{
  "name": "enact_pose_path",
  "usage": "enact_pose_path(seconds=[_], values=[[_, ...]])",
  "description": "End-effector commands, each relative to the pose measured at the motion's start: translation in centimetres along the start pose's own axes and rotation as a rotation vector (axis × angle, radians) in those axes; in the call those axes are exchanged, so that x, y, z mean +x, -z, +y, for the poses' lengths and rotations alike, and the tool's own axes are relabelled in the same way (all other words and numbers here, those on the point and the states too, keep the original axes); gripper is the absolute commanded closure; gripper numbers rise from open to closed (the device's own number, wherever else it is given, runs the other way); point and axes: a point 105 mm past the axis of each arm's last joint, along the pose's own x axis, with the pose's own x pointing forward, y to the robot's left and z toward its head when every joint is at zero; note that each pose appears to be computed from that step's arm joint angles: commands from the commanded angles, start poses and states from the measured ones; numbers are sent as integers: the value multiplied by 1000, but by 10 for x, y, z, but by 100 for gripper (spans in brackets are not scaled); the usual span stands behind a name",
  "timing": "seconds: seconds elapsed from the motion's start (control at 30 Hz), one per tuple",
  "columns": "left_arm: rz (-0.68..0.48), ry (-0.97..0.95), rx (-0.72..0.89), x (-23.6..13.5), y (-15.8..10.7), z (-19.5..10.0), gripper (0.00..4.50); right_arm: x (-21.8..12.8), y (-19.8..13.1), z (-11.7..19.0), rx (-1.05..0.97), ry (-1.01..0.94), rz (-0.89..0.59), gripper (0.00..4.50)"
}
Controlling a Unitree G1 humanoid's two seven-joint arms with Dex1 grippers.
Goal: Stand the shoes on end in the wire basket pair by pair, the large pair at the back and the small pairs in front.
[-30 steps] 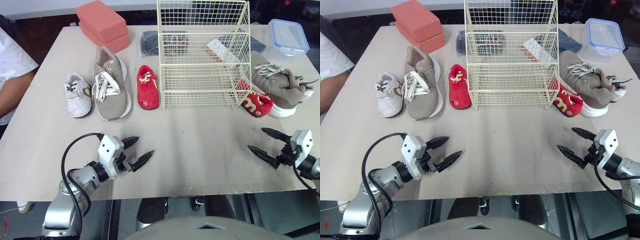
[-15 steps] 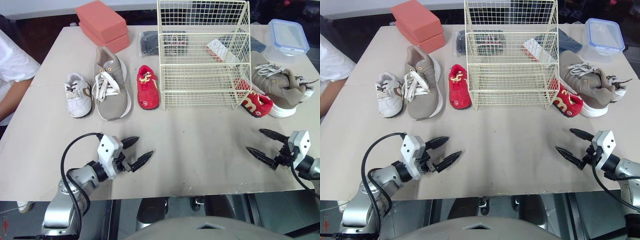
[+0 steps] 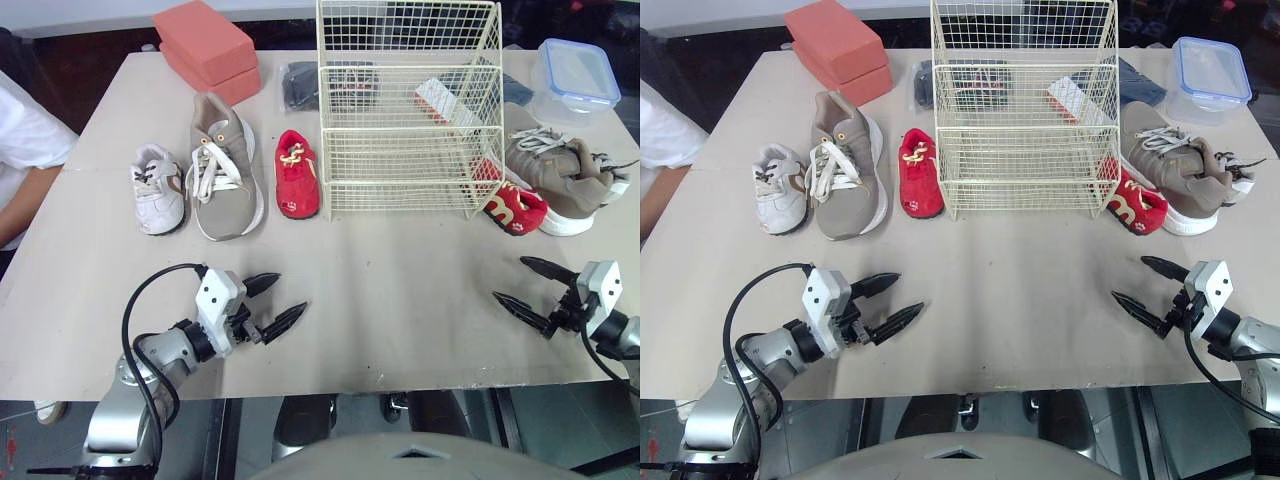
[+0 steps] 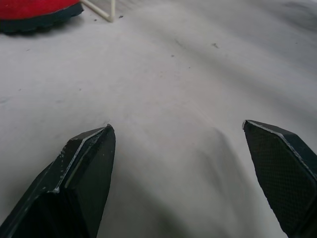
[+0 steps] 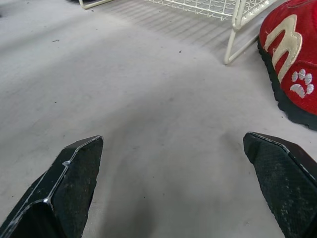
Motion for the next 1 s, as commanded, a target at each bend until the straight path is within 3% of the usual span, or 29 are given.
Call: enact_pose_path(seconds=[0.03,0.2,0.4,0.53,0.77,0.8,0.87,1.0], values=[[-66,64,42,0,-24,-3,4,-14,-27,-22,-48,98,-83,0],[-171,215,86,3,-75,-12,4,-35,-59,-62,-87,276,-161,0],[-192,361,177,7,-119,-28,4,-39,-78,-104,-58,475,-182,0],[-184,389,251,12,-141,-32,4,-31,-81,-122,-23,543,-164,0],[-181,385,354,24,-171,-41,4,0,-69,-128,193,485,-135,0],[-182,364,370,27,-174,-41,0,1,-67,-127,206,477,-128,41],[-208,350,369,31,-181,-45,0,2,-67,-128,215,473,-124,72],[-254,363,362,33,-190,-54,0,3,-68,-128,209,472,-115,266]])
